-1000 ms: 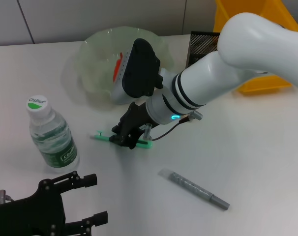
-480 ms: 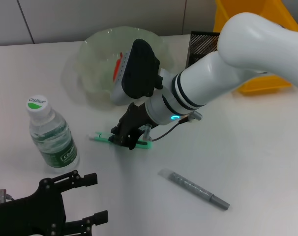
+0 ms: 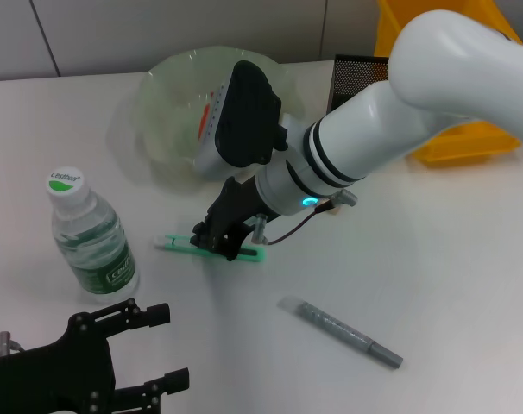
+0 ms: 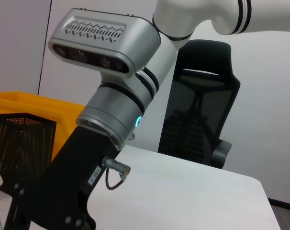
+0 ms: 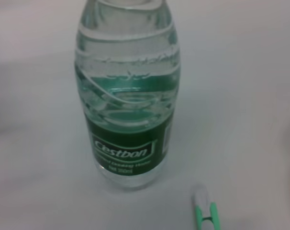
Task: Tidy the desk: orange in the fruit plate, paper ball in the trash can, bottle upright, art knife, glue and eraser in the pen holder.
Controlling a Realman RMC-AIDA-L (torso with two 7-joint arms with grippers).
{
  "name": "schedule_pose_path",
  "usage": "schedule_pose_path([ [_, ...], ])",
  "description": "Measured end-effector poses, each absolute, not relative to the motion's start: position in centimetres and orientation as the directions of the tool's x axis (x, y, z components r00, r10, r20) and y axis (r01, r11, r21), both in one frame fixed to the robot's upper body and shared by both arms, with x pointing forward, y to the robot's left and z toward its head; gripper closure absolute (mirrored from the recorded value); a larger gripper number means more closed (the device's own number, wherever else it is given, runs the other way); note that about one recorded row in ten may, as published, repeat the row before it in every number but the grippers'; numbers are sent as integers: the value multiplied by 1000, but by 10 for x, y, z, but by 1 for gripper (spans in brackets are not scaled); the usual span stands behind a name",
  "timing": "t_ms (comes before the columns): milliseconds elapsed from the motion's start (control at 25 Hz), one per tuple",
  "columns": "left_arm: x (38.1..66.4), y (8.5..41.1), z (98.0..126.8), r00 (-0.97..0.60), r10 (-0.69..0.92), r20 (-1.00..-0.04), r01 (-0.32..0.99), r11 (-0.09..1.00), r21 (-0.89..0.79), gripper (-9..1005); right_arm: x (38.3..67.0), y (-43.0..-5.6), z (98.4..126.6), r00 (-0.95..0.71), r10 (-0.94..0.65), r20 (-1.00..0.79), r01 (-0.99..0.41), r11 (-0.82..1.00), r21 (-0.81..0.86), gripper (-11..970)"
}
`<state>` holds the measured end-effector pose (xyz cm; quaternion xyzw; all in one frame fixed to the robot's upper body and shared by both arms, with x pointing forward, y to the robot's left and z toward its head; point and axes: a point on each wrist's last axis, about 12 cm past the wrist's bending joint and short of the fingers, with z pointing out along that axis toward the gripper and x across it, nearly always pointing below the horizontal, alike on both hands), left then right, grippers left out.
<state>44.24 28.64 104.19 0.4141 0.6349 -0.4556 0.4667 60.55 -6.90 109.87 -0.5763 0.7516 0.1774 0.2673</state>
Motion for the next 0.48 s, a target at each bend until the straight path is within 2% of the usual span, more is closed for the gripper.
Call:
schedule_pose_path([
  [480, 443, 286, 1042, -222, 102, -970, 951, 242, -192, 201, 606, -69, 1097, -181, -774, -607, -962, 269, -55, 777],
])
